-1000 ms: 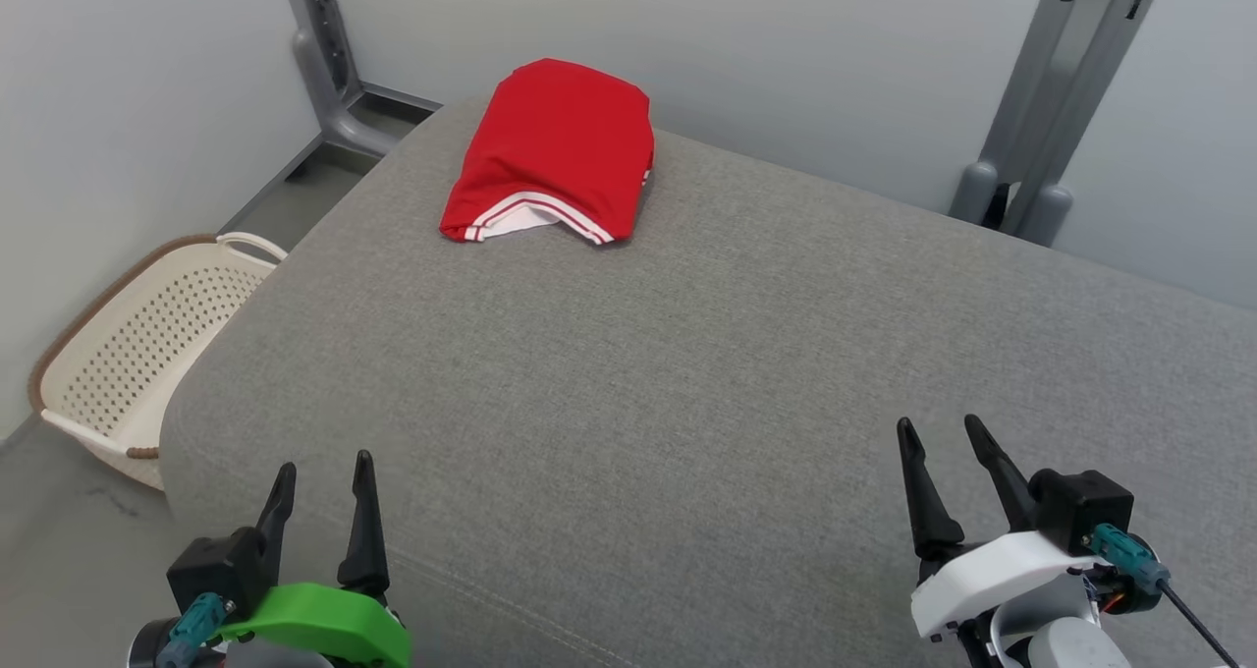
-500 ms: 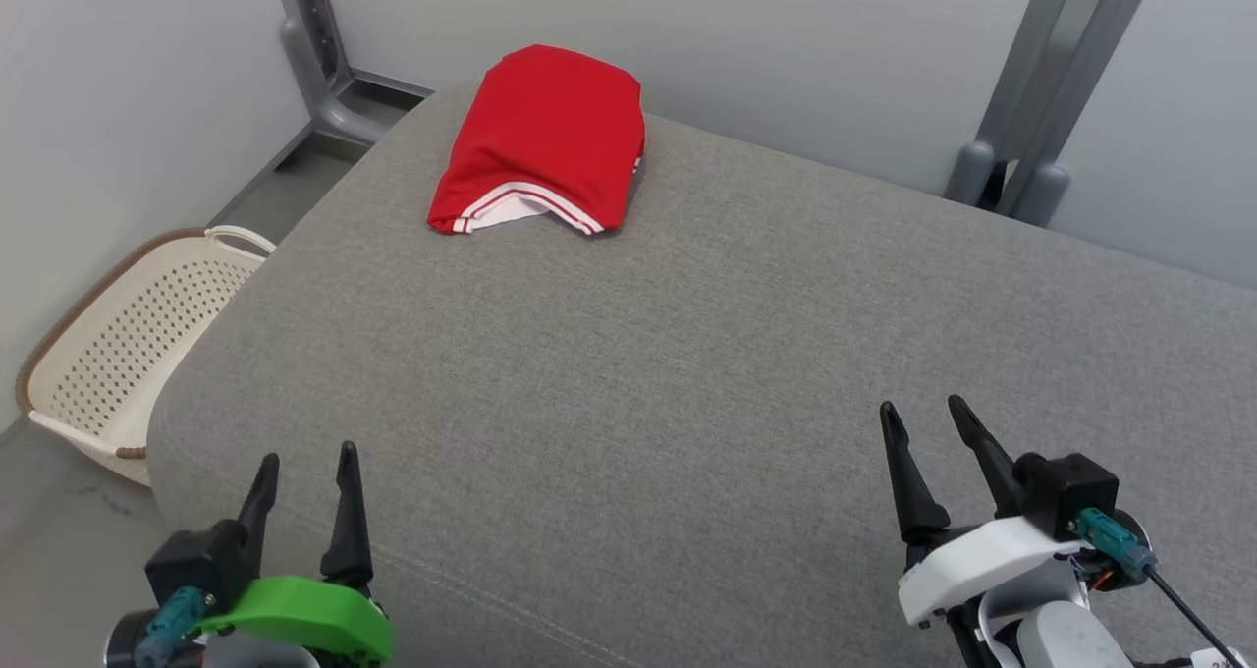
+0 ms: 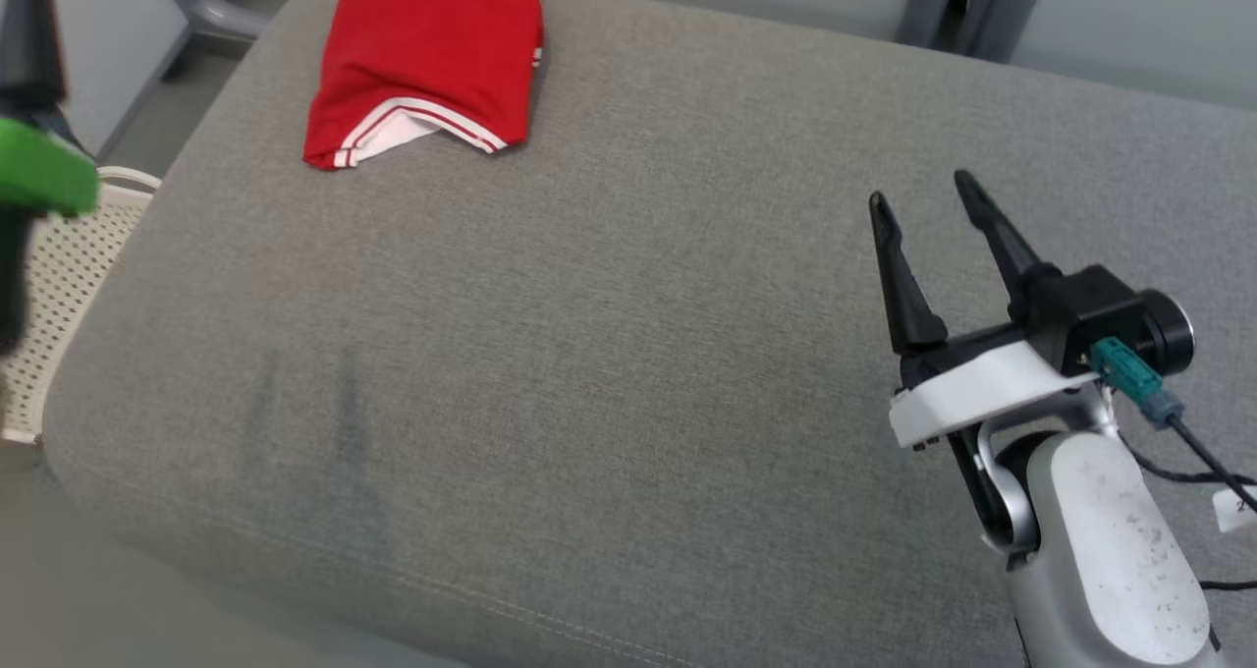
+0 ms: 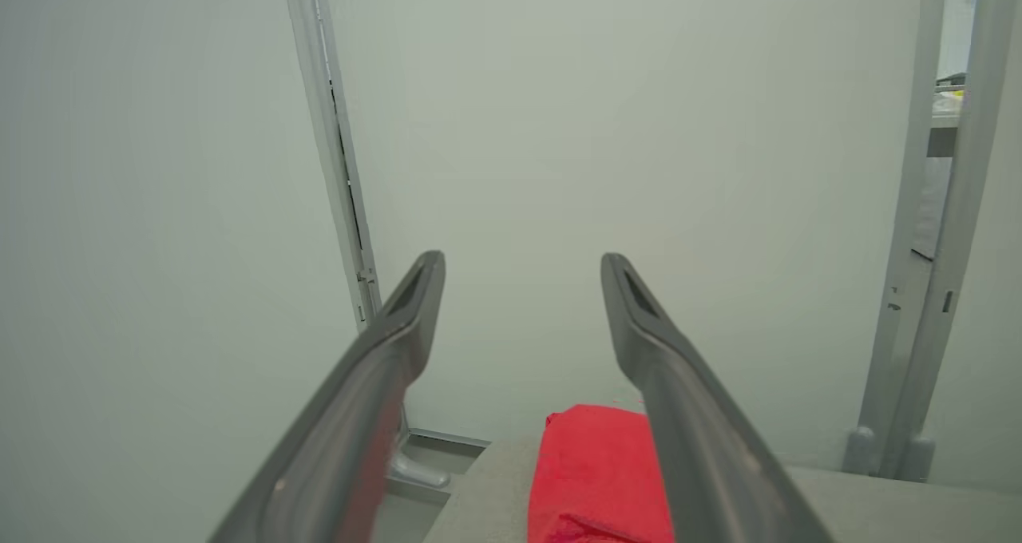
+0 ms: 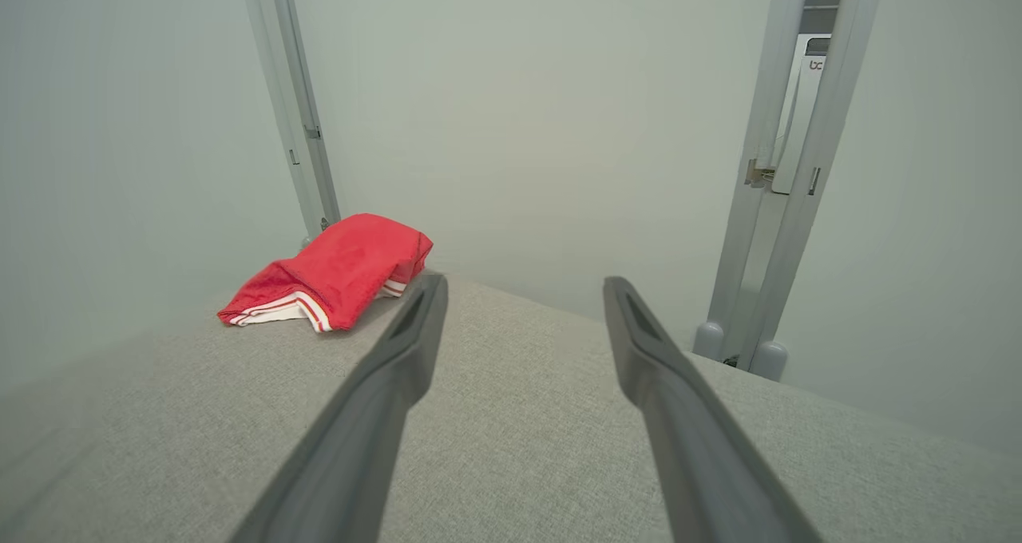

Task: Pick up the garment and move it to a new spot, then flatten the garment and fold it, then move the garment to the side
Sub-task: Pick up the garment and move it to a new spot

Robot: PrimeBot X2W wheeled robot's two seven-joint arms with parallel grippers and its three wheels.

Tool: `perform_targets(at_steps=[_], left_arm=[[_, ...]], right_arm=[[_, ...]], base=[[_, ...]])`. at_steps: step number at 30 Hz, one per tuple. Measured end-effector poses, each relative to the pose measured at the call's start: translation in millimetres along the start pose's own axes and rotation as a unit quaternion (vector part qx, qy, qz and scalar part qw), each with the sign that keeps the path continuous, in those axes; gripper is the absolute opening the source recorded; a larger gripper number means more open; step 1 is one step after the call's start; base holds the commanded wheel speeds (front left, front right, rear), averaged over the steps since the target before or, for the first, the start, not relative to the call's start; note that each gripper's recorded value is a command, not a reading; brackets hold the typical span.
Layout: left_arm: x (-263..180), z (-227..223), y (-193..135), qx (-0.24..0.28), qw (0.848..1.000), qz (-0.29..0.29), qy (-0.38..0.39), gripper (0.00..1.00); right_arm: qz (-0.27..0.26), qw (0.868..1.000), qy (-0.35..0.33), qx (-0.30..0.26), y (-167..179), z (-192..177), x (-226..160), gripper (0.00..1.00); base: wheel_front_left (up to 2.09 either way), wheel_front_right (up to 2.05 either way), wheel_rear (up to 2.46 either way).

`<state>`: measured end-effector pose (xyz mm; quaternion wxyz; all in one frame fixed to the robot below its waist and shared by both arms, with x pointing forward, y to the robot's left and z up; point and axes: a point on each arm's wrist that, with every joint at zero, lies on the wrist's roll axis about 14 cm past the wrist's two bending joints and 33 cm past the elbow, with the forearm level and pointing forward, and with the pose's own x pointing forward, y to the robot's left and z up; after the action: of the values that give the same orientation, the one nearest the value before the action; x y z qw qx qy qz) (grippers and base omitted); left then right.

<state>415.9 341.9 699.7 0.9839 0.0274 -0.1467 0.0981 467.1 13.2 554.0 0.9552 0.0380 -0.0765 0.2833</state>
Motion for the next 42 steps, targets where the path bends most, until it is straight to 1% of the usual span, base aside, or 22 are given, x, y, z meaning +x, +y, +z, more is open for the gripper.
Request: perform_targets(at_steps=[3, 6, 7, 9, 12, 14, 18, 23, 25, 31, 34, 36, 37, 38, 39, 40, 42], left_arm=[[46.7, 8.2, -2.8, 0.023, 1.000, -0.010, 0.014, 1.00], [84.1, -16.2, -14.0, 0.036, 0.997, -0.023, 0.068, 1.00], [94.8, -30.4, -20.3, 0.041, 0.995, -0.030, 0.090, 1.00], [108.7, -63.9, -32.3, 0.033, 0.988, -0.041, 0.145, 1.00], [120.0, -126.5, -53.2, 0.030, 0.971, -0.059, 0.231, 1.00], [126.2, -154.9, -64.4, 0.022, 0.963, -0.065, 0.261, 1.00], [123.7, -225.9, -87.5, 0.015, 0.939, -0.076, 0.334, 1.00], [116.8, -290.8, -110.9, -0.001, 0.920, -0.087, 0.382, 1.00], [108.5, -317.8, -118.8, -0.001, 0.909, -0.094, 0.405, 1.00], [90.4, -366.1, -137.6, -0.012, 0.889, -0.107, 0.445, 1.00], [82.3, -381.3, -134.5, -0.009, 0.880, -0.102, 0.464, 1.00], [80.8, -386.6, -128.8, -0.004, 0.879, -0.092, 0.467, 1.00], [81.3, -387.4, -125.8, -0.003, 0.881, -0.085, 0.465, 0.81], [82.3, -387.8, -121.3, -0.004, 0.884, -0.075, 0.462, 0.35], [84.4, -386.7, -118.1, -0.005, 0.888, -0.067, 0.455, 0.15], [85.9, -385.5, -114.8, -0.004, 0.891, -0.060, 0.450, 0.00], [88.5, -381.7, -107.0, -0.001, 0.897, -0.051, 0.439, 0.00]], right_arm=[[-0.013, 1.000, -0.011, -0.011, -15.9, 4.4, 9.2, 1.00], [-0.027, 0.999, -0.010, -0.015, -31.9, 0.6, 12.1, 1.00], [-0.034, 0.999, -0.009, -0.015, -38.1, -1.5, 12.2, 1.00], [-0.045, 0.999, -0.002, -0.015, -48.7, -7.9, 9.5, 1.00], [-0.066, 0.998, 0.010, -0.005, -66.3, -19.4, 2.6, 1.00], [-0.077, 0.997, 0.018, -0.010, -75.9, -26.4, -1.1, 1.00], [-0.103, 0.994, 0.034, -0.004, -97.0, -41.9, -9.6, 1.00], [-0.124, 0.991, 0.056, -0.006, -114.6, -61.4, -18.1, 1.00], [-0.133, 0.989, 0.067, -0.006, -121.8, -71.1, -22.3, 1.00], [-0.155, 0.984, 0.092, -0.011, -137.6, -88.6, -35.1, 1.00], [-0.161, 0.982, 0.099, -0.015, -142.3, -92.2, -39.1, 1.00], [-0.165, 0.981, 0.102, -0.019, -145.0, -93.5, -41.0, 1.00], [-0.166, 0.981, 0.103, -0.019, -145.7, -93.9, -41.4, 1.00], [-0.167, 0.980, 0.103, -0.020, -146.1, -94.2, -41.7, 1.00], [-0.167, 0.980, 0.103, -0.020, -146.4, -94.1, -41.7, 1.00], [-0.167, 0.980, 0.103, -0.021, -146.6, -93.9, -41.7, 1.00], [-0.168, 0.980, 0.102, -0.023, -147.3, -92.8, -41.7, 1.00]], base=[[0.00, 0.00, 0.00], [0.00, 0.00, 0.00], [0.00, 0.00, 0.00], [0.00, 0.00, 0.00], [0.00, 0.00, 0.00], [0.00, 0.00, 0.00], [0.00, 0.00, 0.00], [0.00, 0.00, 0.00], [0.00, 0.00, 0.00], [0.00, 0.00, 0.00], [0.00, 0.00, 0.00], [0.00, 0.00, 0.00], [0.00, 0.00, 0.00], [0.00, 0.00, 0.00], [0.00, 0.00, 0.00], [0.00, 0.00, 0.00], [0.00, 0.00, 0.00]])
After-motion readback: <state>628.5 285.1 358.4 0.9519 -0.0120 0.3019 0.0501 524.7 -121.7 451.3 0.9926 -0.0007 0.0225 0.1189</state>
